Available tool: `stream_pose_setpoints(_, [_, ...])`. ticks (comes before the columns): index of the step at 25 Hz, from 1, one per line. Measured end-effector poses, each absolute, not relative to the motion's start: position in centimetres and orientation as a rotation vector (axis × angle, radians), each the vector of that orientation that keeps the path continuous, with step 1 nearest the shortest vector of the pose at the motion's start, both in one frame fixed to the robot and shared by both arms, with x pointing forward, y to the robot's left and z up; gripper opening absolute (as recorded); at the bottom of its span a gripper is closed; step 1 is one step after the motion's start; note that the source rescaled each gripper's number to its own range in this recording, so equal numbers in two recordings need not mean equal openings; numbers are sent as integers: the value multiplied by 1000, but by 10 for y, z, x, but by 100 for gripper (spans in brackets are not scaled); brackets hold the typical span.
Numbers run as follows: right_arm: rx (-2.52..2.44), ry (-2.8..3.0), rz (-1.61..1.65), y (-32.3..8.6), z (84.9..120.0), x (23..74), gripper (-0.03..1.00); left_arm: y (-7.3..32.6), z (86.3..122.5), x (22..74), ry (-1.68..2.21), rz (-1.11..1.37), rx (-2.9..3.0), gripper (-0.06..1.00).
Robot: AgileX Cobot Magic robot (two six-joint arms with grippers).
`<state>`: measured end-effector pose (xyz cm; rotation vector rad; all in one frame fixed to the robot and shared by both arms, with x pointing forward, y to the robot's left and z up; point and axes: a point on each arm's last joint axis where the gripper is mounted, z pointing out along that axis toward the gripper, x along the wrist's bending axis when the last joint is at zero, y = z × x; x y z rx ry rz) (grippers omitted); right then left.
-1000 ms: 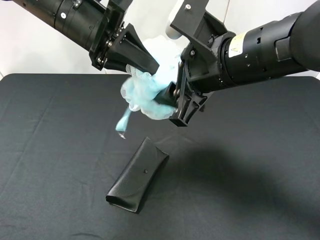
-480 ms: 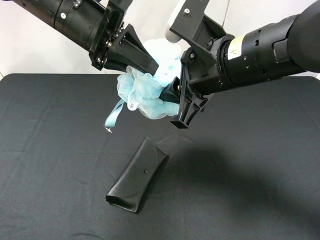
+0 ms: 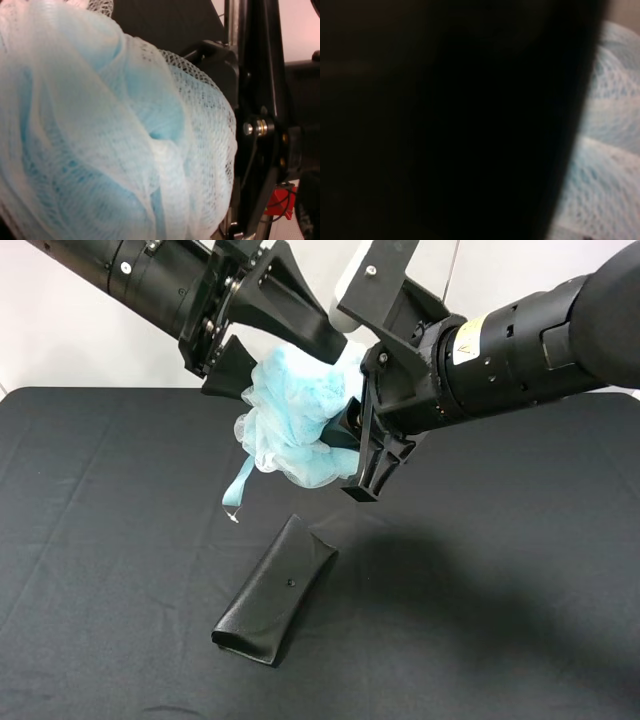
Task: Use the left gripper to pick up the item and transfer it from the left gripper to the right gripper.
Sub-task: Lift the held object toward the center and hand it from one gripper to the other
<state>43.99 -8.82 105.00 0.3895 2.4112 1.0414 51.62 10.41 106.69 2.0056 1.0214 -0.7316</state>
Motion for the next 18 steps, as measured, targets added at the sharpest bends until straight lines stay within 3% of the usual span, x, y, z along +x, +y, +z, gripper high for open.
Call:
stream_pose_setpoints(12, [392, 2403, 1049, -88, 1051, 440, 11, 114, 1073, 520, 1049, -760, 2003, 100])
stream_pose_setpoints(18, [392, 2400, 1051, -88, 1051, 440, 10, 139, 1087, 520, 1125, -635, 2074, 100])
